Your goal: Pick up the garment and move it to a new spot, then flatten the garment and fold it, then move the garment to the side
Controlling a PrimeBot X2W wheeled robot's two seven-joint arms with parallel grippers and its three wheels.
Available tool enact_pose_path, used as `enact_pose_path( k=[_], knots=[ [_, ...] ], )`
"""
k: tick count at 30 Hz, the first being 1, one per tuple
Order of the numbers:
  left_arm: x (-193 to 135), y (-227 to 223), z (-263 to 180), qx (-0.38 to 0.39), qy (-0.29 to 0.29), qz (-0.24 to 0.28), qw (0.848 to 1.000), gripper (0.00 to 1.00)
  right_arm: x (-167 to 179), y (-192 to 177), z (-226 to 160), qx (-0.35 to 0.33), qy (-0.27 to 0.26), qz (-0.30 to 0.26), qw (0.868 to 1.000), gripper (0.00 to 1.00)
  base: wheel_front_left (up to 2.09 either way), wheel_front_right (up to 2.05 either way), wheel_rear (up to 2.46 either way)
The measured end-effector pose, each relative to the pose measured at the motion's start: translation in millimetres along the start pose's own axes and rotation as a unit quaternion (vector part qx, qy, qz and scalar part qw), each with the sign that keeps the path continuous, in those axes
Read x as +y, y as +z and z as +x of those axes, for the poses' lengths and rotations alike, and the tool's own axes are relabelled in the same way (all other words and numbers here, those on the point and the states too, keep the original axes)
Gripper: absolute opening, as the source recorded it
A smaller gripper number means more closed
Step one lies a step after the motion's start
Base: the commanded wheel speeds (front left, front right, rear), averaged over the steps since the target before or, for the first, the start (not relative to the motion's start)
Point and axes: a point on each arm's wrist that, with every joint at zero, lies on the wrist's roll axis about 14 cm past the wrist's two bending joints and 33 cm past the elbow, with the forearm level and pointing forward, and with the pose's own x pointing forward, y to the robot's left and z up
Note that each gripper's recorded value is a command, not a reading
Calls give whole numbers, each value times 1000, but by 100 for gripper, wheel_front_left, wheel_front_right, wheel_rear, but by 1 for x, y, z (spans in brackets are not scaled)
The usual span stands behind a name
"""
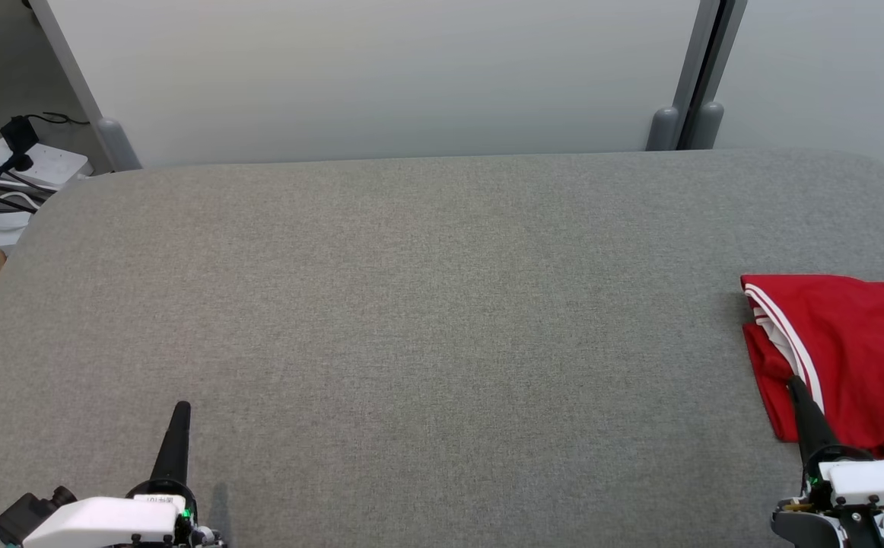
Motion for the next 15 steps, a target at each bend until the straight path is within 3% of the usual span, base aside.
enact_pose_path(
  k=[15],
  knots=[
    [-14,0,5,7,-23,-89,996,0,7,1,2,6,15,94,995,0,0,0,0]
  ],
)
